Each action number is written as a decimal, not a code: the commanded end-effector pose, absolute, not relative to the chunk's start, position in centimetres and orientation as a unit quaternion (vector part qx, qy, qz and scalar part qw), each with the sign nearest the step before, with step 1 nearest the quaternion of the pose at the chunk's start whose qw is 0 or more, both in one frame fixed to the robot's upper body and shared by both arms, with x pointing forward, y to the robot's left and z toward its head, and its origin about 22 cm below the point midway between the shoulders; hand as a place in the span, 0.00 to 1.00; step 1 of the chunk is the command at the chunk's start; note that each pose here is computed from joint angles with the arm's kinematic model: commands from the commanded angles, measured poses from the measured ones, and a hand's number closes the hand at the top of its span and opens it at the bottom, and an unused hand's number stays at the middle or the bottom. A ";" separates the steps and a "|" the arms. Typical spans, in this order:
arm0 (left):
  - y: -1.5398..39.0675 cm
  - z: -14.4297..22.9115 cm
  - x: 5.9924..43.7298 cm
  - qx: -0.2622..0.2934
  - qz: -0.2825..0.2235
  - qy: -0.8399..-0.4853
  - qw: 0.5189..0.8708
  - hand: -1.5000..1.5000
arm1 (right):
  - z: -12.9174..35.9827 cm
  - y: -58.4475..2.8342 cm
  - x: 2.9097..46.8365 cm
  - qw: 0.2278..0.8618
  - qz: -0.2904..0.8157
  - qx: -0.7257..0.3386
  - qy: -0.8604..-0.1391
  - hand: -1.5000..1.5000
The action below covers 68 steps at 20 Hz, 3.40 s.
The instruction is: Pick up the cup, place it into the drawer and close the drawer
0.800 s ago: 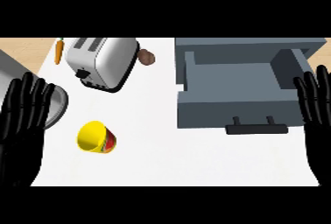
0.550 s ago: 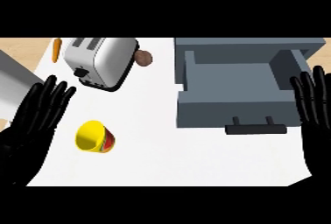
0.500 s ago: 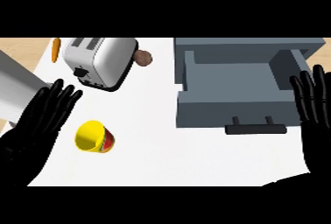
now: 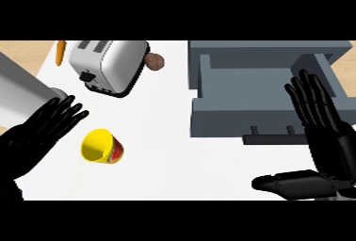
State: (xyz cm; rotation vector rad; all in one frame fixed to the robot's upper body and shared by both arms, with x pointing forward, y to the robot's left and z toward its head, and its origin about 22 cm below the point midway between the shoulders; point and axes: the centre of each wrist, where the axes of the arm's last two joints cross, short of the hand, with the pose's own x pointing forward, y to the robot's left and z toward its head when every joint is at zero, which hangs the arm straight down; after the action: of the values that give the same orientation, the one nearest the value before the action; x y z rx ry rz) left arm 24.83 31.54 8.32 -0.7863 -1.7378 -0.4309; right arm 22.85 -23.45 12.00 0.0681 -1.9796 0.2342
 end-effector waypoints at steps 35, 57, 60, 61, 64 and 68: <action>36.6 -9.1 29.3 -0.221 -0.186 -0.692 0.662 0.00 | 14.4 -25.2 27.1 0.528 0.114 0.039 -0.841 0.00; 30.2 -12.9 28.7 -0.282 -0.184 -0.690 0.641 0.00 | 15.6 -24.8 27.4 0.524 0.119 0.036 -0.842 0.00; 29.7 -12.3 29.5 -0.325 -0.168 -0.678 0.638 0.00 | 15.6 -25.1 27.3 0.533 0.124 0.041 -0.836 0.00; 30.1 -11.9 29.8 -0.339 -0.179 -0.672 0.633 1.00 | 16.7 -25.6 27.6 0.534 0.126 0.034 -0.836 0.00; 29.1 -11.5 30.3 -0.337 -0.177 -0.713 0.589 1.00 | 15.2 -25.8 27.6 0.533 0.115 0.034 -0.837 0.00; 28.5 -11.4 30.5 -0.236 -0.178 -0.782 0.548 1.00 | 15.8 -25.9 28.1 0.528 0.122 0.030 -0.840 0.00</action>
State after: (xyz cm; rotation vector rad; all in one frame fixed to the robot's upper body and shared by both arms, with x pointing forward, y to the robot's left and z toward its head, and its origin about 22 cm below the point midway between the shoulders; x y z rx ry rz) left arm 30.35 29.53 -11.31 -0.4722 -1.6428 -0.4794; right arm 27.96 -25.83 15.79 0.0703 -1.9937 0.2917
